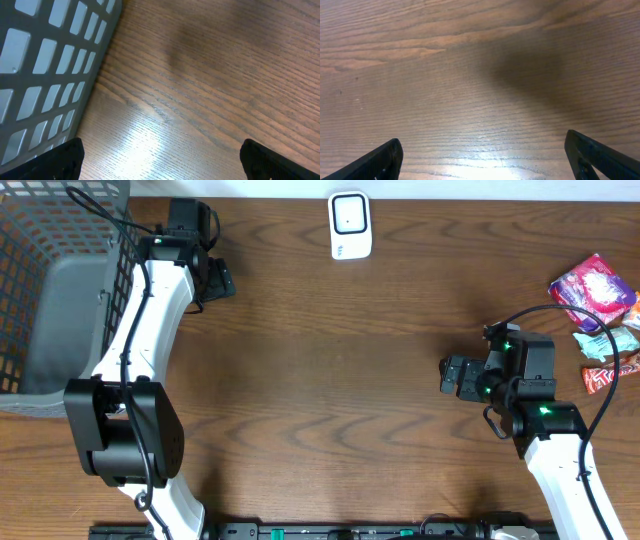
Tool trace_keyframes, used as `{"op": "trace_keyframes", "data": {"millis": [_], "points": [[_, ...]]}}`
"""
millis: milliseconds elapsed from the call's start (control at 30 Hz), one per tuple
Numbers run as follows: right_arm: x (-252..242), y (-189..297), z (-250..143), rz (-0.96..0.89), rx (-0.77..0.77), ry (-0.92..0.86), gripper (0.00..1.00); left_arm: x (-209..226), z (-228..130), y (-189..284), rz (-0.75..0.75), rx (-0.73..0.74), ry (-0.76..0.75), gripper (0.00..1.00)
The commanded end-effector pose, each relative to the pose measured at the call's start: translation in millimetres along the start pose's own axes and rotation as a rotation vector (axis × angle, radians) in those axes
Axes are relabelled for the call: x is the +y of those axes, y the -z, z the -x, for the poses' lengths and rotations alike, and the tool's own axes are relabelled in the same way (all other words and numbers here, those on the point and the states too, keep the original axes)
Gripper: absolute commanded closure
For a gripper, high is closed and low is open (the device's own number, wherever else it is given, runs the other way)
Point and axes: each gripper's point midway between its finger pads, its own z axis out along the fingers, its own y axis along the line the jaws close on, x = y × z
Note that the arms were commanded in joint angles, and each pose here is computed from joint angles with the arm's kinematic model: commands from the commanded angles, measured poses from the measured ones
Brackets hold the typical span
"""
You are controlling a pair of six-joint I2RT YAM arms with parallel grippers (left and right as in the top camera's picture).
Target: Scan the item barcode
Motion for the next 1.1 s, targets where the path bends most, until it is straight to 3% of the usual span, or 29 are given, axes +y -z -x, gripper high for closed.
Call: {"op": "trace_keyframes", "data": {"millis": [0,300,433,733,1067], "points": [[1,6,2,0.002,-0.022,0.011,0.01,2,-1,1,0.01,0.0,-0.003,0.01],[10,19,9,0.054,-0.145,0.095,0.01,2,-1,1,0.01,-0.001,-0.003,0.01],[28,21,8,0.139,-0.272,0.241,0.01,2,-1,1,0.01,0.0,-0.003,0.01],[52,53,7,0.239,-0.655,0.382,0.01,2,-1,1,0.01,0.0,-0.003,0.01],[57,79,-10,0.262,-0.848,0.488,0.01,2,-1,1,0.01,0.0,-0.003,0.01]]}}
